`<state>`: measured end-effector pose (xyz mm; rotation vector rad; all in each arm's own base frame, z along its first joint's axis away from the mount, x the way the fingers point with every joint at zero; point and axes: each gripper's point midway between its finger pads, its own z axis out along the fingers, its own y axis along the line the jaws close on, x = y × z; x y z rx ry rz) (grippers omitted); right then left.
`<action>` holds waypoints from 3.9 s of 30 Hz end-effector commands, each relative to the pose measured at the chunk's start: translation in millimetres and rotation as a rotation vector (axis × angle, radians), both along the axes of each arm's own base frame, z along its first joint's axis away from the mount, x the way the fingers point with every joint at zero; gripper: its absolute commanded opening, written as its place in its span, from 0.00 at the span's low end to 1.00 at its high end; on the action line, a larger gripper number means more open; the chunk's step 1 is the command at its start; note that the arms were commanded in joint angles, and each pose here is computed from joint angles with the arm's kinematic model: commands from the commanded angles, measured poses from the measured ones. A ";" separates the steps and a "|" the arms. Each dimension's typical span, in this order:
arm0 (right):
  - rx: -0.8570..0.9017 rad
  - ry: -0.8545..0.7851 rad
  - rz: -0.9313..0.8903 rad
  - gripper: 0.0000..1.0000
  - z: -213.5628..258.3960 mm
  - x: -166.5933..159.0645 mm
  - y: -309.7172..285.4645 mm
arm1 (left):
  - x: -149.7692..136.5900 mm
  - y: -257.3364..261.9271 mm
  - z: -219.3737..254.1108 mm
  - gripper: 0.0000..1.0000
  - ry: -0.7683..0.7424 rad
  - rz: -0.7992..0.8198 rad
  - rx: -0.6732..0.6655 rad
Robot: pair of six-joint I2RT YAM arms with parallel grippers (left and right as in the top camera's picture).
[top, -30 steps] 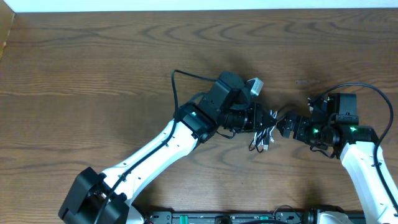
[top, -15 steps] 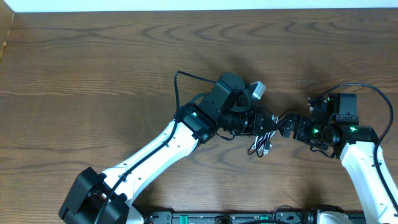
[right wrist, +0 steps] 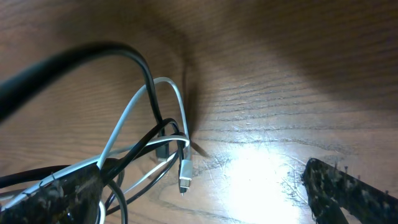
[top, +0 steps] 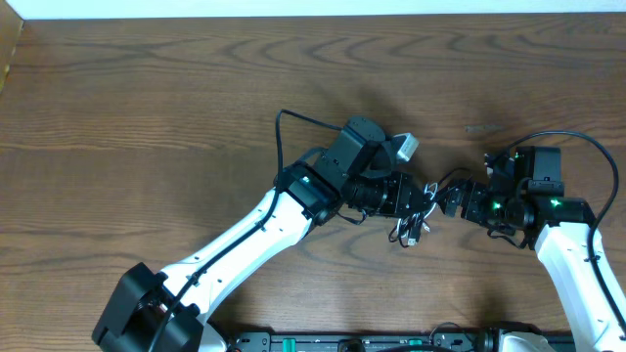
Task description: Untangle cables
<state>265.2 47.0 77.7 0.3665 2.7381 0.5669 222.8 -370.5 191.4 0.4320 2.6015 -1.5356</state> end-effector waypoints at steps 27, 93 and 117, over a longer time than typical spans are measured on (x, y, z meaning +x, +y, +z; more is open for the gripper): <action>-0.002 -0.013 0.013 0.99 3.9 3.5 1.4 | 14.0 5.6 -12.6 0.08 -0.124 0.020 0.065; -0.002 -0.013 0.013 0.99 3.9 3.5 1.4 | 6.1 15.1 -26.1 0.07 -0.107 -0.005 0.128; -0.002 -0.013 0.013 0.99 3.9 3.5 1.4 | 4.9 16.2 -27.5 0.08 -0.100 -0.005 0.135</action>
